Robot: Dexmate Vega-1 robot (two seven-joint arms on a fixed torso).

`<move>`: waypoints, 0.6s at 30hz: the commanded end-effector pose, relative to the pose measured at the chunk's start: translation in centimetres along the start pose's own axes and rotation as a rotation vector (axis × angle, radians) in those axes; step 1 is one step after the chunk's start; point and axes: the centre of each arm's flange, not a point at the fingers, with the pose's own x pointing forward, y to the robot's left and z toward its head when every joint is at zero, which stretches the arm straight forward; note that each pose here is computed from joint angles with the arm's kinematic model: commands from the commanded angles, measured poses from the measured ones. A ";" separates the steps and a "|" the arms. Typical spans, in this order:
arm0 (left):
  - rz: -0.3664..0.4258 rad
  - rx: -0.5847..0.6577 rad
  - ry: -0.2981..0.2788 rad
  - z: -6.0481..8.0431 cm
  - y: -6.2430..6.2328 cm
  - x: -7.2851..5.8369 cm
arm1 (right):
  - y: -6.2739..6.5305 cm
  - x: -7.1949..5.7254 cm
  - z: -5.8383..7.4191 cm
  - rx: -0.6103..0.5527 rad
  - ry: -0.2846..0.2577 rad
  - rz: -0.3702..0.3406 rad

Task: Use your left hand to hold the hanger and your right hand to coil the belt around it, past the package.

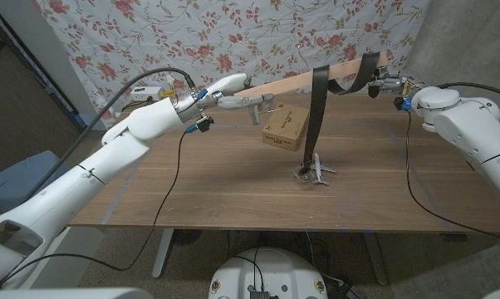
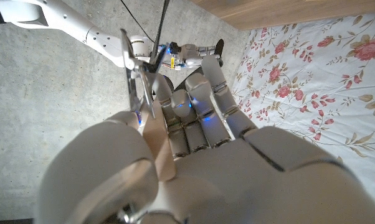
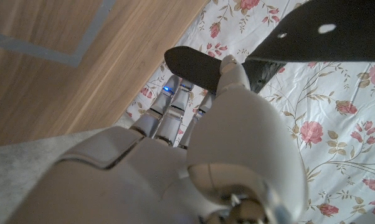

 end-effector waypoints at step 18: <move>0.058 0.021 0.019 -1.1 0.4 2.5 | 6.8 -6.6 -13.1 0.357 -0.110 -0.087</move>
